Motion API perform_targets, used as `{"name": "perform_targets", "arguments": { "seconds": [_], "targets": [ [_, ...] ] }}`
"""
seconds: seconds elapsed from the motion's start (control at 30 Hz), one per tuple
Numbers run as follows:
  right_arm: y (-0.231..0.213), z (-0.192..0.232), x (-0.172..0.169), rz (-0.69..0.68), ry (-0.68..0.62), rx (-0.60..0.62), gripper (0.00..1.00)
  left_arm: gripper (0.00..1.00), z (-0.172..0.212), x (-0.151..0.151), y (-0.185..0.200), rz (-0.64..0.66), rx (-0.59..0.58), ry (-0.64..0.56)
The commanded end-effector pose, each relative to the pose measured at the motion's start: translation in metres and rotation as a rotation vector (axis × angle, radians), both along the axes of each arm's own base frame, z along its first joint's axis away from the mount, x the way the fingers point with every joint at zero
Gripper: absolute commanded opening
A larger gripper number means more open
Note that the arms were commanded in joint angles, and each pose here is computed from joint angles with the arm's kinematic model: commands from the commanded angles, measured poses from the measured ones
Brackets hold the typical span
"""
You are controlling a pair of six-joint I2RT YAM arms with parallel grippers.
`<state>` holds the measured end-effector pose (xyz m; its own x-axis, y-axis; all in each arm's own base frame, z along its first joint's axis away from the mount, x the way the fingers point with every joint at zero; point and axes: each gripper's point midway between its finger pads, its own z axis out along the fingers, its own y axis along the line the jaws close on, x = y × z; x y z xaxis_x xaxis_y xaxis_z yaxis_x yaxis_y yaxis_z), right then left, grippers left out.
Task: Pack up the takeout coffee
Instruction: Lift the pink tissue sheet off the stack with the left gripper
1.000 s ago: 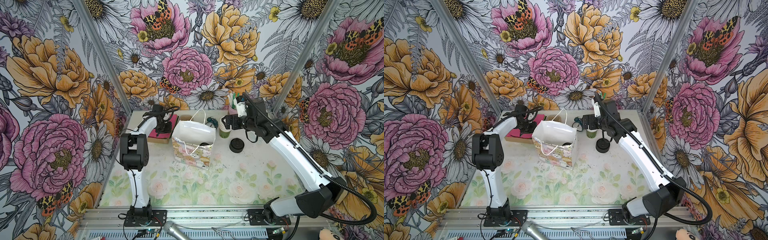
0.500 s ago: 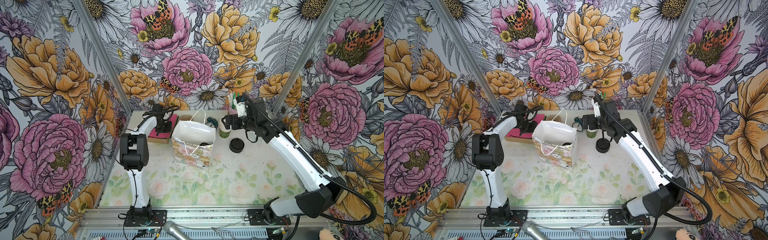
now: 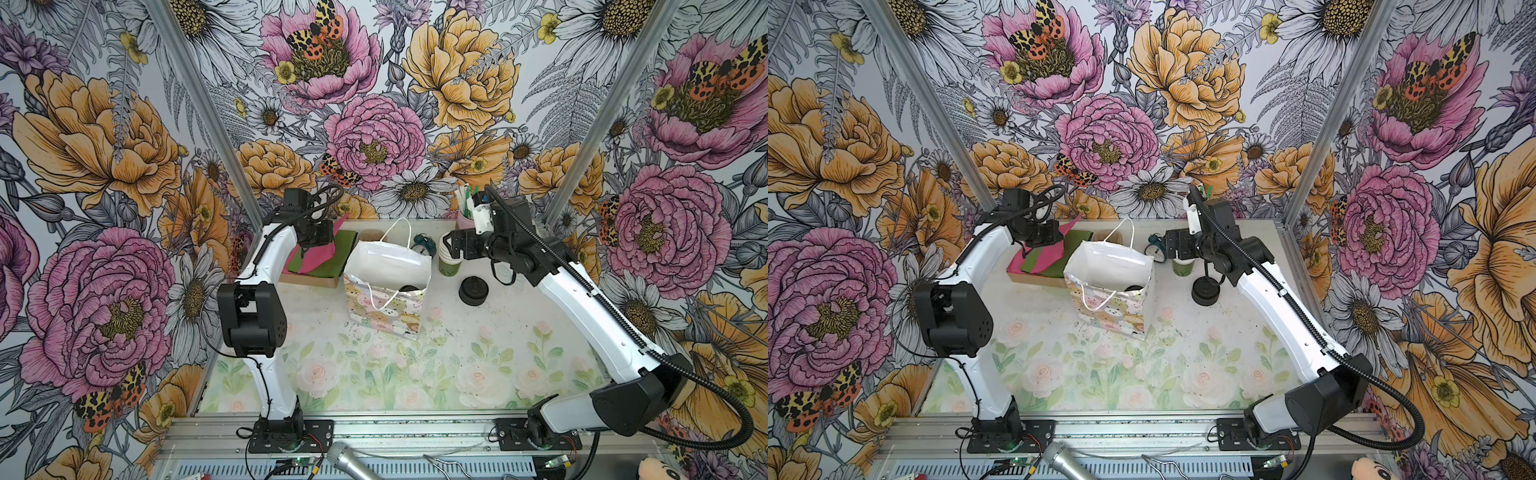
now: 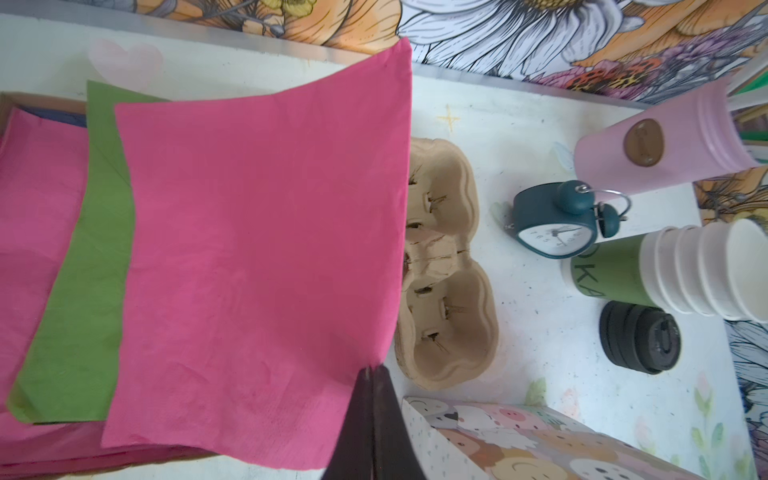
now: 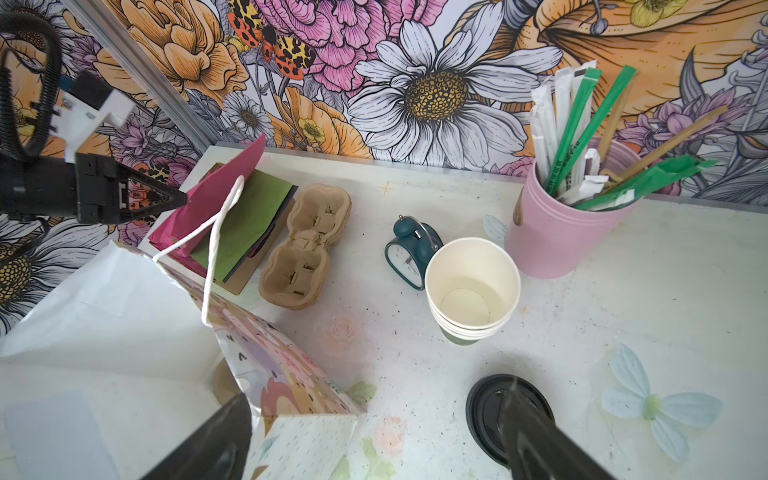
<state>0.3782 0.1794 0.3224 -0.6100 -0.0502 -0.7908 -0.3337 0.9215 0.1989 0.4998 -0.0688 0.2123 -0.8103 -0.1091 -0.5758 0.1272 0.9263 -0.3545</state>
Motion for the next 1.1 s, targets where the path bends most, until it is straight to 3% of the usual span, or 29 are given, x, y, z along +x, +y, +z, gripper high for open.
{"name": "perform_targets", "arguments": {
  "seconds": [0.0, 1.07],
  "targets": [
    [0.0, 0.003, 0.003, -0.002, -0.015, 0.009, 0.95, 0.0, 0.029, -0.004, -0.01, -0.027, -0.073, -0.052],
    [0.0, -0.009, 0.002, 0.004, 0.014, 0.003, 0.95, 0.0, -0.067, 0.002, 0.058, 0.146, -0.013, 0.154]
  ]
}}
